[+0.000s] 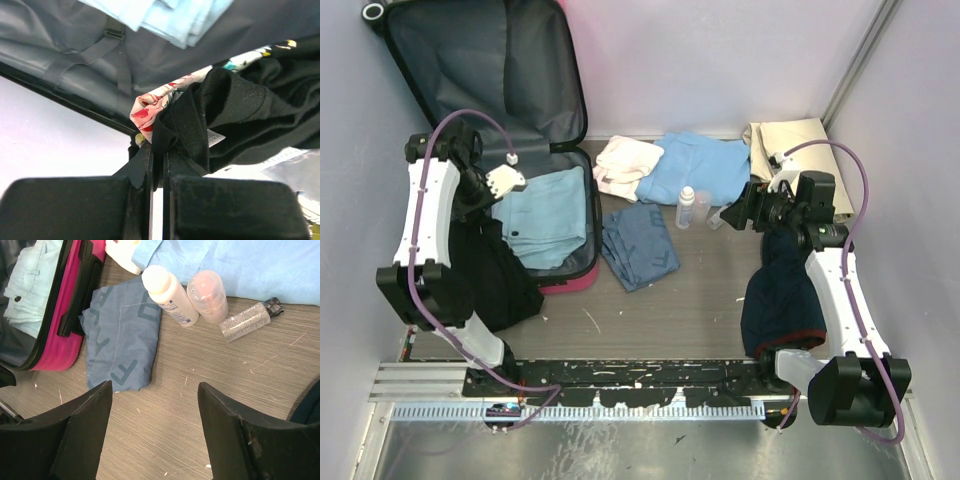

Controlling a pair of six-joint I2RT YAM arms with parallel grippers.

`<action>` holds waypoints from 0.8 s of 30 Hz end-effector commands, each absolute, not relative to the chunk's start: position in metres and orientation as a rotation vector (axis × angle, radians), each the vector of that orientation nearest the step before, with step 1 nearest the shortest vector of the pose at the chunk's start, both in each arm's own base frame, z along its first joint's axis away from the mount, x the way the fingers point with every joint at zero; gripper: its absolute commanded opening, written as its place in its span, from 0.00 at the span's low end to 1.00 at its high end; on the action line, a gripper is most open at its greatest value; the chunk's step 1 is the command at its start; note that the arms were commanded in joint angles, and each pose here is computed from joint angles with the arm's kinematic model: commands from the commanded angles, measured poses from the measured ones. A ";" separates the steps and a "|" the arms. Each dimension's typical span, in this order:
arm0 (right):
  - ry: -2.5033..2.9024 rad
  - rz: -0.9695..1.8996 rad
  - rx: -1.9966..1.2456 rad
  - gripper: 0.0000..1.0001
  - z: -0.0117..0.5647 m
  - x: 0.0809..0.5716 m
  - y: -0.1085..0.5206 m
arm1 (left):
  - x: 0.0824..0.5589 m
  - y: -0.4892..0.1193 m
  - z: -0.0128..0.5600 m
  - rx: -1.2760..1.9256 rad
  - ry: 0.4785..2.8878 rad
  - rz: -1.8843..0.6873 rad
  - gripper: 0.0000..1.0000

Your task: Pack the luggage

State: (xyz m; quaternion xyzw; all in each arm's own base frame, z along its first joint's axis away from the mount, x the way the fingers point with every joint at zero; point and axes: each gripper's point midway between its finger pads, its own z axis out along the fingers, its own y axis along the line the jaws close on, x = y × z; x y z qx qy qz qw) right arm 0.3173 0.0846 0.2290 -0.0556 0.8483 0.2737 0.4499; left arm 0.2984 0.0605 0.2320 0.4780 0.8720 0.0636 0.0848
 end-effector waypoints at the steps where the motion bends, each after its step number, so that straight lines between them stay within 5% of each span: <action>1: 2.024 0.686 -0.156 0.73 0.252 0.328 0.088 | 0.362 0.093 0.255 1.483 2.411 0.522 0.00; 24: 2.071 0.663 -0.157 0.73 0.240 0.335 0.084 | 0.583 0.095 0.188 1.784 1.885 0.795 0.00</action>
